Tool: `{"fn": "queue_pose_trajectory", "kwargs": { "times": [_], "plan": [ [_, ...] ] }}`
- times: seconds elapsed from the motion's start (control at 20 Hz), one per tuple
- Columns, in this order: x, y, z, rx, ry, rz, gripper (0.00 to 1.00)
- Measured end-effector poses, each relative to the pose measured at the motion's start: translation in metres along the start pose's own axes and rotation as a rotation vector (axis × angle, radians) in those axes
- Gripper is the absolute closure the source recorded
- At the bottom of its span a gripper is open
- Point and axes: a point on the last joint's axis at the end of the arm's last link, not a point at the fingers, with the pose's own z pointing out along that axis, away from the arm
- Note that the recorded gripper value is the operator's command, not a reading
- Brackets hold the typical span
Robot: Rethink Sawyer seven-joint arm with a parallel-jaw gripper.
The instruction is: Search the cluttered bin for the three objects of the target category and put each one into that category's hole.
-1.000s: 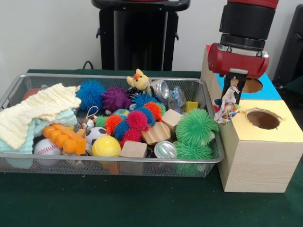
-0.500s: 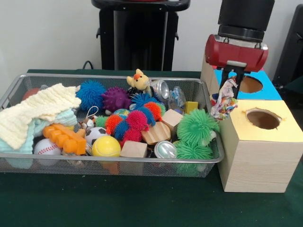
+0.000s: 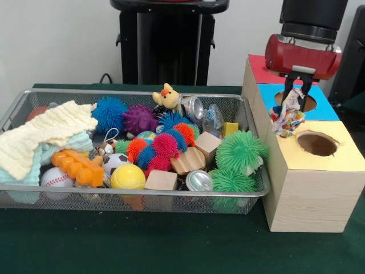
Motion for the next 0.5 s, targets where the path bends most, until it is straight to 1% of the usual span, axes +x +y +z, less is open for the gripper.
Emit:
{"fn": "queue_pose_trajectory", "kwargs": {
  "times": [0.2, 0.45, 0.5],
  "plan": [
    [0.003, 0.01, -0.003, 0.002, 0.0, -0.002, 1.0],
    [0.008, 0.014, 0.0, 0.008, 0.009, 0.003, 1.0],
    [0.009, 0.015, 0.003, 0.009, 0.014, 0.011, 1.0]
  ]
}}
